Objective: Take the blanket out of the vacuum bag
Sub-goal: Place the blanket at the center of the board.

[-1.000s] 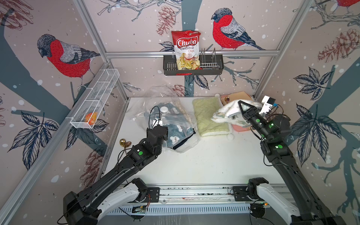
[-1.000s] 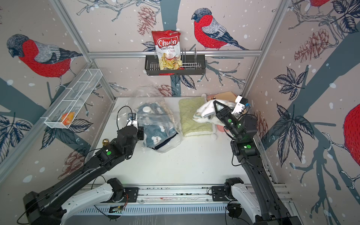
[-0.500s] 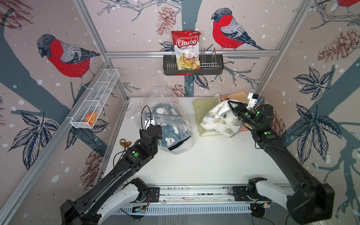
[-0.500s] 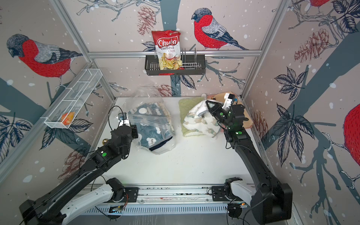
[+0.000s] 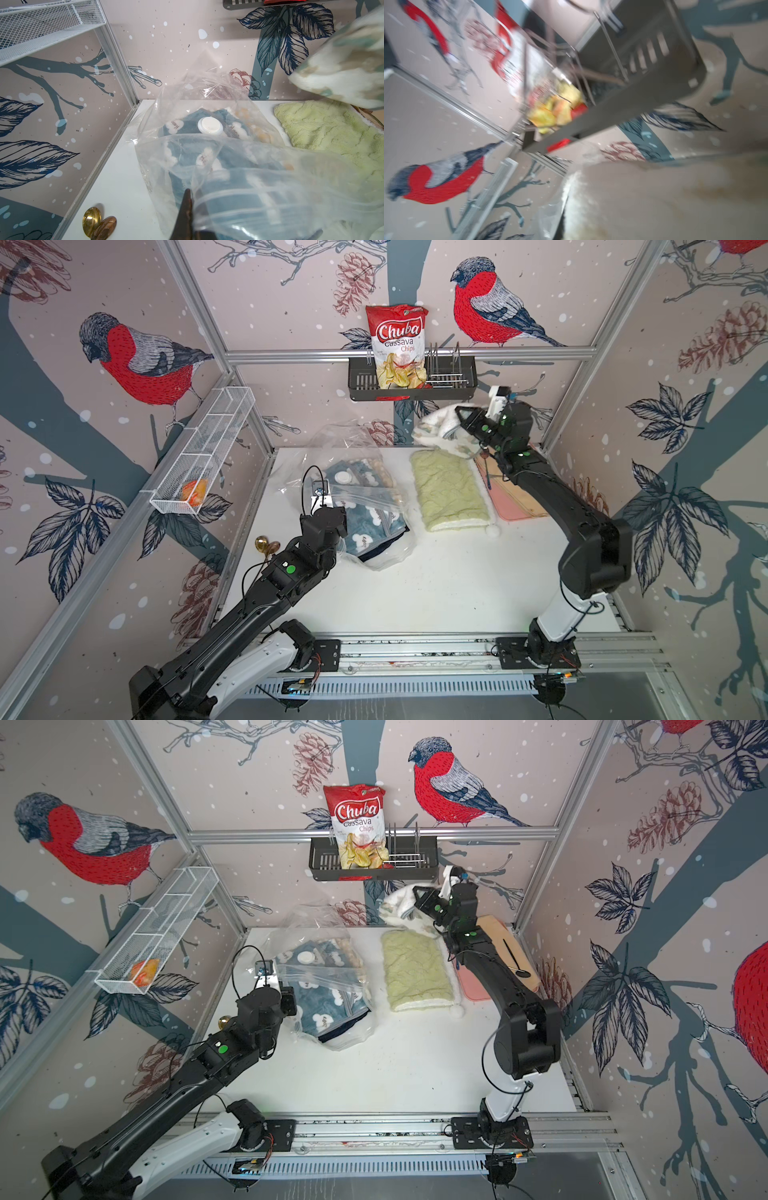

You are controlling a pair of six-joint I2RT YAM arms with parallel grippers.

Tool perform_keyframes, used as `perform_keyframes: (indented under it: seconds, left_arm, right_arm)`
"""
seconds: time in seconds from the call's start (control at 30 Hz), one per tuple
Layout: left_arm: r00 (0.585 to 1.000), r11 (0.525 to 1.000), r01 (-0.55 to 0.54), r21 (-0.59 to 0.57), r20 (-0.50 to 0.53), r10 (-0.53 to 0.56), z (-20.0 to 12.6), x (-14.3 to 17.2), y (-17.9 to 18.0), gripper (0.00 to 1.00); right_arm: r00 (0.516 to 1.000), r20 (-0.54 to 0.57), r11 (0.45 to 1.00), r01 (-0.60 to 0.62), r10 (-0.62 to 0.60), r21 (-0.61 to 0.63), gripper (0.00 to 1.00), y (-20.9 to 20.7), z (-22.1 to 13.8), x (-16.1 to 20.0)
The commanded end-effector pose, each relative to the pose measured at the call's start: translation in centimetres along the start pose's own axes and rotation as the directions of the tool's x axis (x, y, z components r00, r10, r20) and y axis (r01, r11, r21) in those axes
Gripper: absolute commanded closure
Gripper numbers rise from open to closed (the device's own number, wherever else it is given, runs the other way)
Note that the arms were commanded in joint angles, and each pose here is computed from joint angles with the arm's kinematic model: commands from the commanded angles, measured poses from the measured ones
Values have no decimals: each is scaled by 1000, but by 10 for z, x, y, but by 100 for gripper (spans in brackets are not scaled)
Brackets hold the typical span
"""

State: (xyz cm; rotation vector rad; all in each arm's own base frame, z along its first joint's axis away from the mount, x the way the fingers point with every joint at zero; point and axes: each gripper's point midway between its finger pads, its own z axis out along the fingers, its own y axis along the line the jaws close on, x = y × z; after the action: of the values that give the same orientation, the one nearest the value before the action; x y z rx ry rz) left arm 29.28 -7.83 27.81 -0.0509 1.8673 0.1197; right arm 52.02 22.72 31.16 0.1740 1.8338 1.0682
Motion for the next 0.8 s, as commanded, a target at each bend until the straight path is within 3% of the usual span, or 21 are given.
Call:
perform_keyframes:
  seconds: [0.0,0.07,0.17,0.53,0.77]
  left_arm:
    - [998,999,35,25,46,-36,-1,-12,-3,100]
    - [998,999,36,31,46,-37,-2,-13,-4,100]
    - [998,998,38,40,47,-40,-2,-14,-6,100]
    - [998,997,42,59,51,-45,-4,-16,-8,100]
    - [997,995,48,85,54,-52,-6,-18,-11,100]
  right_arm:
    - [985,-134,989,-93,108,110,100,-69,11,84]
    - [972,-157,979,-158,177,128,100,-85,6,121]
    - [965,-138,969,-201,221,145,100,-90,-6,142]
    - [969,-137,968,-178,204,176,100,-63,5,124]
    - [969,-177,950,-120,176,288,100,-67,-31,131]
